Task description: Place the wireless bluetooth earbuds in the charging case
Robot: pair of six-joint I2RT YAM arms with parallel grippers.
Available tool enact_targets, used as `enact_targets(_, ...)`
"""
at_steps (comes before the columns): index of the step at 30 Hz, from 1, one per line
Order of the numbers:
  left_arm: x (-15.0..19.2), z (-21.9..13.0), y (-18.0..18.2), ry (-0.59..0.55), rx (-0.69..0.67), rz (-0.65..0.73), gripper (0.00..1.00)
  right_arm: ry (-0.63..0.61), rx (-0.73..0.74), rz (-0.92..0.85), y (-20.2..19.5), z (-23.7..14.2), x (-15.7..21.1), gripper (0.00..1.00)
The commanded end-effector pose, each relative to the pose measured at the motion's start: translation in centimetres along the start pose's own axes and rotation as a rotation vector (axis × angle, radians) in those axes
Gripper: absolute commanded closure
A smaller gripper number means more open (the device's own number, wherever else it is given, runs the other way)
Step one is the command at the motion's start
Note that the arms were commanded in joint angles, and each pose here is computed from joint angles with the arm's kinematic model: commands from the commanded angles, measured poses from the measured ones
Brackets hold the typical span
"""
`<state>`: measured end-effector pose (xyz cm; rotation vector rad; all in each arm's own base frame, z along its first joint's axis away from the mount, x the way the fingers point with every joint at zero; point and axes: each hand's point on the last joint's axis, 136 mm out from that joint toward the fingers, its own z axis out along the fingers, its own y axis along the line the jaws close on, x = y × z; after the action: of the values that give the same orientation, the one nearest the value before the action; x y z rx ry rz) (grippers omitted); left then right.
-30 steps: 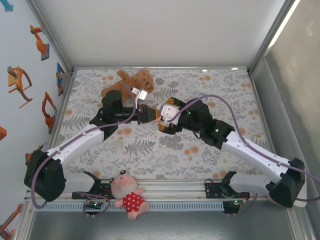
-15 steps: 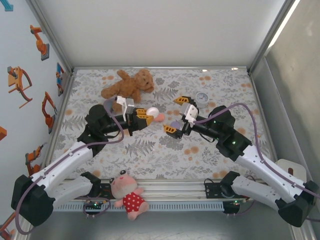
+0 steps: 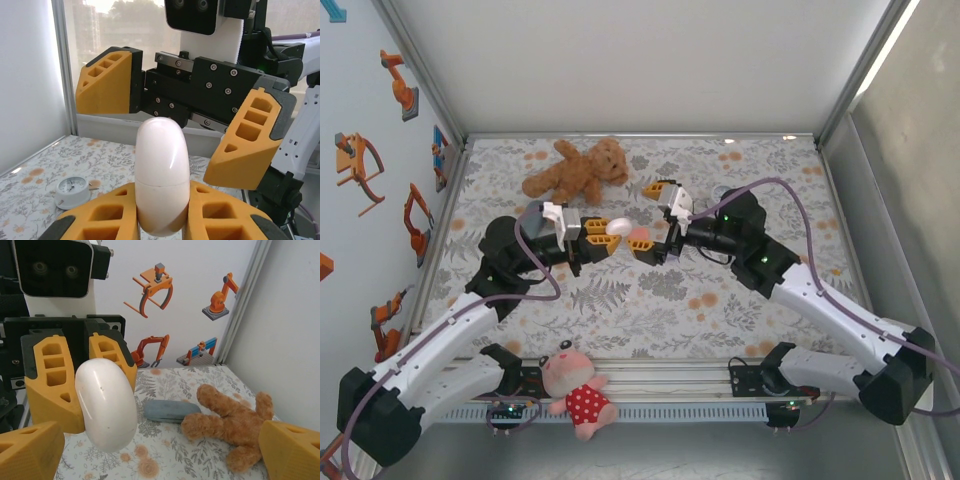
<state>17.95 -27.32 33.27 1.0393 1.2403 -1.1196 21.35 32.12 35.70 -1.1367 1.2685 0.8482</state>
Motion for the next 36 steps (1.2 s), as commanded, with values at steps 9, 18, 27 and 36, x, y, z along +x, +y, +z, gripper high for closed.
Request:
enact_targets(9, -0.2, -0.3, -0.6, -0.001, 0.008, 0.05, 1.0, -0.068, 0.021, -0.014, -1.1, 0.6, -2.9, 0.14)
enact_targets(18, -0.2, -0.2, -0.6, 0.005, 0.01, 0.055, 1.0, -0.049, 0.076, -0.011, -2.3, 0.7, -3.1, 0.21)
enact_targets(27, -0.1, -0.3, -0.6, 0.011, 0.01, 0.049, 1.0, -0.036, 0.096, -0.003, -2.9, 1.0, -3.2, 0.23)
enact_targets(36, 0.1, -0.4, -0.5, 0.02, -0.004, 0.044, 1.0, -0.047, 0.097, -0.001, -2.9, 0.7, -4.0, 0.24)
